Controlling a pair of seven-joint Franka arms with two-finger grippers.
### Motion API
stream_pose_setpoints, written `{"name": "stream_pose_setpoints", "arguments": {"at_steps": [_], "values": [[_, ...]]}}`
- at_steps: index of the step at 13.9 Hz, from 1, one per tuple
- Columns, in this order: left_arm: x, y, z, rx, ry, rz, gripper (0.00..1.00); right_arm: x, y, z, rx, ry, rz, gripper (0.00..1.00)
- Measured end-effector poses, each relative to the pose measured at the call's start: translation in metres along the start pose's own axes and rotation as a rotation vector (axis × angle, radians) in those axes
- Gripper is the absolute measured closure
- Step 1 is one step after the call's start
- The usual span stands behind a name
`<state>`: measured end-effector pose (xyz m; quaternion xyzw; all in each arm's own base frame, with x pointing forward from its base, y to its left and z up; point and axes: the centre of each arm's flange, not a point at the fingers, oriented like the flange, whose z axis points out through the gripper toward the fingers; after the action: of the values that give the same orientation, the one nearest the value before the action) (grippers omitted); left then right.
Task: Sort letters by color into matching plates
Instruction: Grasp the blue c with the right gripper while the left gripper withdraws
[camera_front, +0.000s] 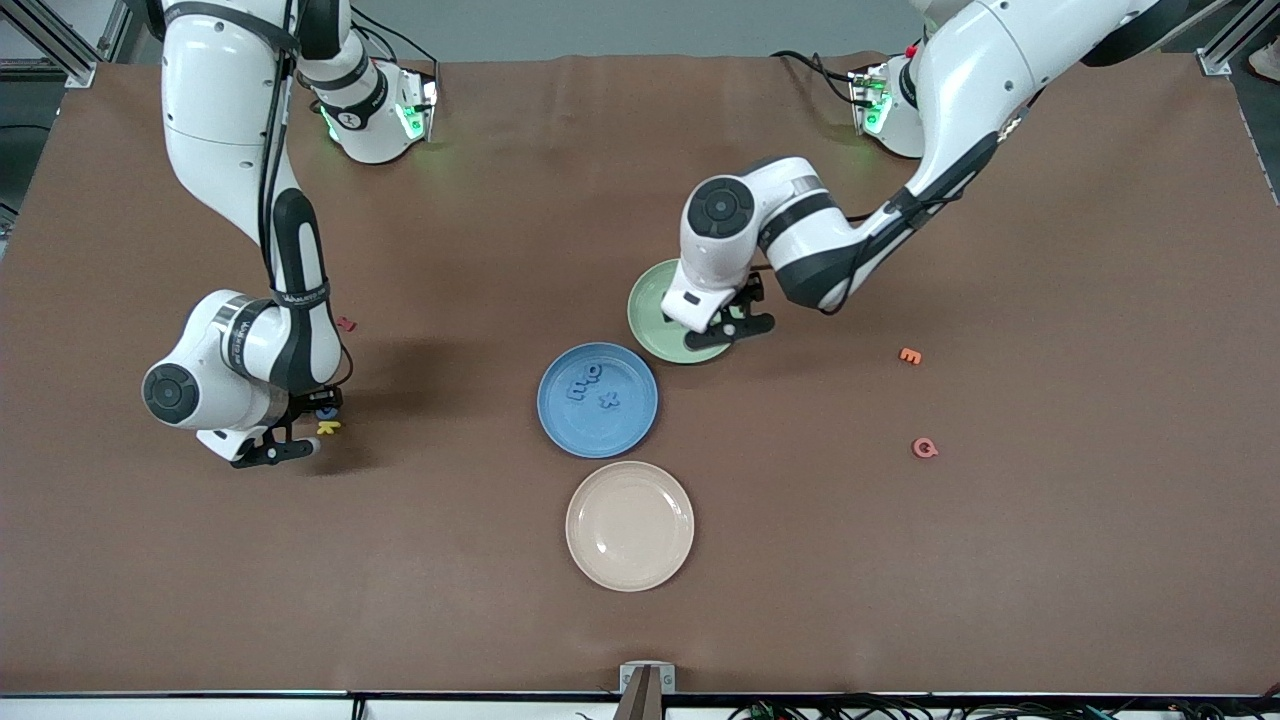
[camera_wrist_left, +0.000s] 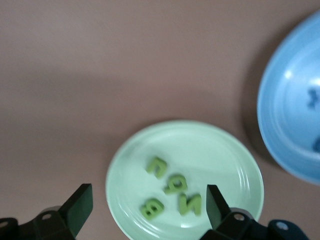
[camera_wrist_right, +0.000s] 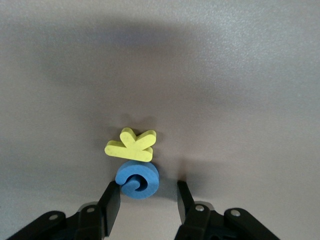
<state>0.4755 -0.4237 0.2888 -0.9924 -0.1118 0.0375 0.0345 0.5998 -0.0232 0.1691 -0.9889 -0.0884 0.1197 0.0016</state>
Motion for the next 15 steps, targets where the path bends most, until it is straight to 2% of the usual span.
{"name": "stream_pose_setpoints", "arguments": {"at_steps": [5, 7, 12, 13, 14, 15], "values": [[0.099, -0.057, -0.045, -0.011, 0.030, -0.059, 0.00, 0.002, 0.000, -0.002, 0.014, 0.014, 0.012, 0.47], [0.132, -0.091, -0.043, -0.004, 0.034, -0.070, 0.00, 0.003, -0.001, -0.002, 0.018, 0.019, 0.014, 0.47], [0.196, -0.151, -0.041, 0.054, 0.109, -0.028, 0.00, 0.004, -0.002, -0.004, 0.028, 0.029, 0.023, 0.49], [0.203, -0.157, -0.045, 0.056, 0.117, -0.015, 0.00, 0.004, -0.001, -0.004, 0.027, 0.031, 0.024, 0.55], [0.208, -0.162, -0.049, 0.056, 0.125, 0.004, 0.00, 0.004, -0.001, -0.004, 0.027, 0.031, 0.024, 0.55], [0.213, -0.166, -0.057, 0.057, 0.134, 0.024, 0.00, 0.004, 0.000, -0.005, 0.026, 0.033, 0.025, 0.63]]}}
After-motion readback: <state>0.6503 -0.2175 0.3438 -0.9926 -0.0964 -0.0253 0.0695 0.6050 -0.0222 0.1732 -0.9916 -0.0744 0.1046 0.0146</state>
